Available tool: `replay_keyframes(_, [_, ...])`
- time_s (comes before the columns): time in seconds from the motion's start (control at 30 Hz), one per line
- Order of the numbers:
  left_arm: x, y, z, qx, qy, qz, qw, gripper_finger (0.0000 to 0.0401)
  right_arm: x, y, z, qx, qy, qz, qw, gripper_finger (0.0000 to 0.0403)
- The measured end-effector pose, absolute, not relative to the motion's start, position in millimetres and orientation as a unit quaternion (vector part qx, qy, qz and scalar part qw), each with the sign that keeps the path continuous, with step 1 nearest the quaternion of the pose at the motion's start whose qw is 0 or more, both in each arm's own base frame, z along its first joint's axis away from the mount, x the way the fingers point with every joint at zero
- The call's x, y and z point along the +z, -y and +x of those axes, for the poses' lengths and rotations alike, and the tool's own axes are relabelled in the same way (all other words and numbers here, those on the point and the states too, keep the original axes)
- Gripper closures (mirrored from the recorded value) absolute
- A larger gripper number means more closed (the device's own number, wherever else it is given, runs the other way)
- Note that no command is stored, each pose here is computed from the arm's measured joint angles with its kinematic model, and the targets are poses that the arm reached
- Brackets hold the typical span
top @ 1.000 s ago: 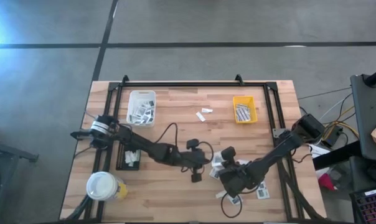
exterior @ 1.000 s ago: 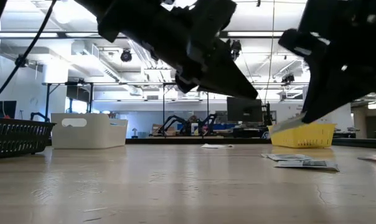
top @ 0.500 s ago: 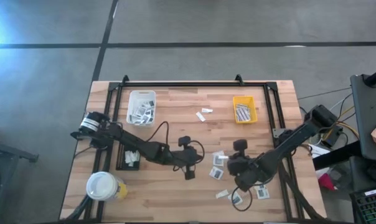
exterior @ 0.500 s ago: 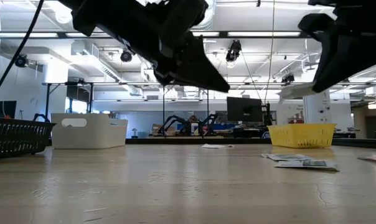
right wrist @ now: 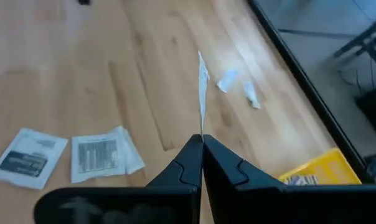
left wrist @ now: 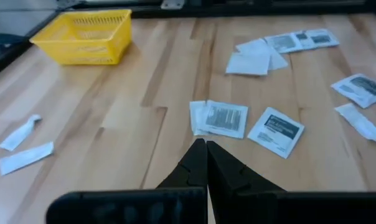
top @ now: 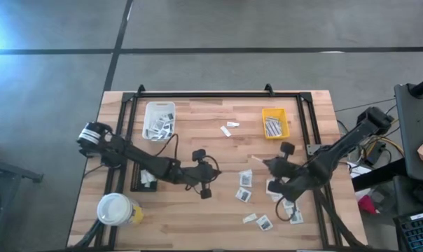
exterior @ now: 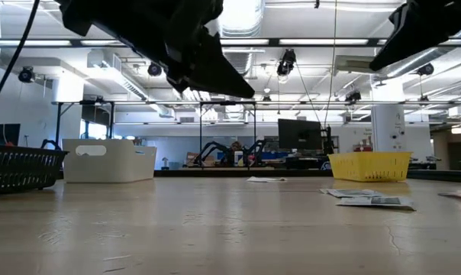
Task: Pick & Place First Aid Supplies
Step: Put the green bandage pack into the black bin
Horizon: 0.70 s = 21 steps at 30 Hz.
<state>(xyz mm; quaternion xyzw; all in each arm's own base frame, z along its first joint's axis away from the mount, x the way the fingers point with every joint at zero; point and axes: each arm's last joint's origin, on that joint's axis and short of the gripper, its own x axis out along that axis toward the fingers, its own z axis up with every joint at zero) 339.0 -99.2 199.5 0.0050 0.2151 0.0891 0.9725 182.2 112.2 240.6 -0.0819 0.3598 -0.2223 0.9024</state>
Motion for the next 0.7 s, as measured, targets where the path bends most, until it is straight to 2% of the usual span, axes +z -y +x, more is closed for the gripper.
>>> replay_keyframes(0.33, [199.5,98.3,314.3,0.091,-0.177,-0.001,0.98,0.0401,233.7,-102.3,172.2,-0.241,-0.312,0.009,0.919,0.0394])
replay_keyframes(0.5, [199.2,98.5,312.5,0.071,-0.142,-0.012,0.987,0.0401,225.6,-109.5,180.4,-0.213,-0.291,0.052,0.931,0.0394])
replay_keyframes(0.7, [201.8,102.5,314.2,0.011,-0.142,-0.017,0.99,0.0397,217.9,-120.3,192.1,-0.154,-0.265,0.089,0.948,0.0394])
